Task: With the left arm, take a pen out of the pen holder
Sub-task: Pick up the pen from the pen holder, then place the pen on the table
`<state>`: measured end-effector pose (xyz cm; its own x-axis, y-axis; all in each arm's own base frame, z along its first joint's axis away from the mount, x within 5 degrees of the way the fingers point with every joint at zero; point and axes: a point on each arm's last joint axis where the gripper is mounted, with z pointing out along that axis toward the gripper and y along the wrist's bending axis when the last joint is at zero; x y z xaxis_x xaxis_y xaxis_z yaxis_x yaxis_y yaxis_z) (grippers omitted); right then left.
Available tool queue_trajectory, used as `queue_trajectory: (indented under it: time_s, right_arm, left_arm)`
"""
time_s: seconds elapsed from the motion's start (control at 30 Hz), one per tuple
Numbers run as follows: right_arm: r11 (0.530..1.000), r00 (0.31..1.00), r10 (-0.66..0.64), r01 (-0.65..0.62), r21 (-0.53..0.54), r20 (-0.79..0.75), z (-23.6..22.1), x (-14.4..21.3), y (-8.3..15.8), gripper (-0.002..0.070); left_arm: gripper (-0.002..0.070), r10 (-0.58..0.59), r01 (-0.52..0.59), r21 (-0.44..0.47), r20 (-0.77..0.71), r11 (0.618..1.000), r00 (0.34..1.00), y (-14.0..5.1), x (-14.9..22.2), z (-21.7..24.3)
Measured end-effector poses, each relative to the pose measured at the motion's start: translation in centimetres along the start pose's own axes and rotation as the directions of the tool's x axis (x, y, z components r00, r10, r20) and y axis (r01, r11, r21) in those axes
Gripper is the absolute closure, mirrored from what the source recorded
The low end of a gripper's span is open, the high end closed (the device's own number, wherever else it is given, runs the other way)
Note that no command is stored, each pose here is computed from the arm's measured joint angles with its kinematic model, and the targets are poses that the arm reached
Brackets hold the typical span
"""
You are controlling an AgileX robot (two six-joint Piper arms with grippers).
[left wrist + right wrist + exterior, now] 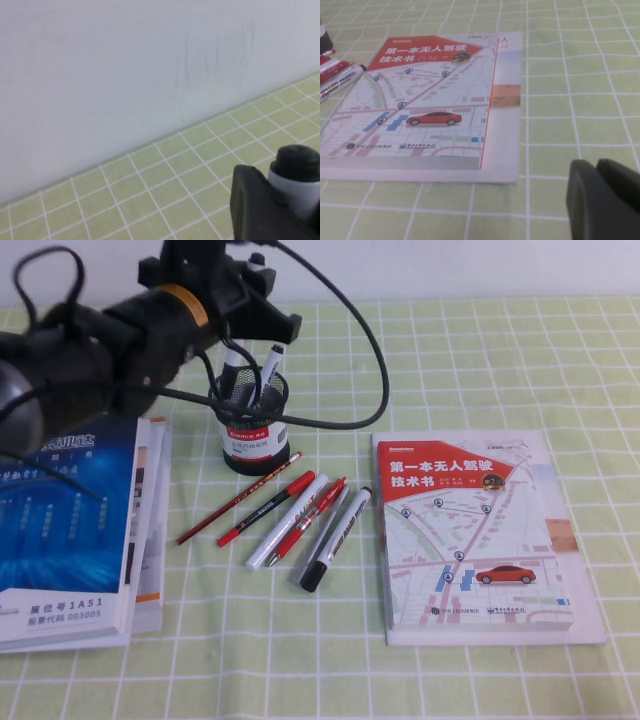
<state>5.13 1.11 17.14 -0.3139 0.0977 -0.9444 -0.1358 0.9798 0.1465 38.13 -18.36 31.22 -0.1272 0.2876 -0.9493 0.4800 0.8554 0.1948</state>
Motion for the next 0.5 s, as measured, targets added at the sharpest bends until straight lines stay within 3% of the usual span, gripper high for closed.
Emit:
queue_trajectory:
  time_s: [0.13,0.27,0.4,0.5]
  right_arm:
    - [1.000,1.000,0.000,0.000,0.000,0.000,0.0,0.0,0.0,0.0690]
    - [1.000,1.000,0.000,0.000,0.000,0.000,0.0,0.0,0.0,0.0690]
    - [1.000,1.000,0.000,0.000,0.000,0.000,0.0,0.0,0.0,0.0690]
    - [1.000,1.000,0.000,0.000,0.000,0.000,0.0,0.0,0.0,0.0690]
  left_arm:
    - [0.0561,0.006,-0.006,0.002,-0.056,1.000,0.998,-0.2,-2.3,-3.2]
    - [0.0561,0.002,-0.001,0.006,-0.205,1.000,0.979,-0.4,-3.1,-6.3]
    - [0.0561,-0.005,0.017,0.028,-0.386,0.999,0.922,-0.7,-2.0,-7.8]
    - [0.0561,0.015,0.039,0.093,-0.515,0.995,0.857,-1.3,-0.9,-8.4]
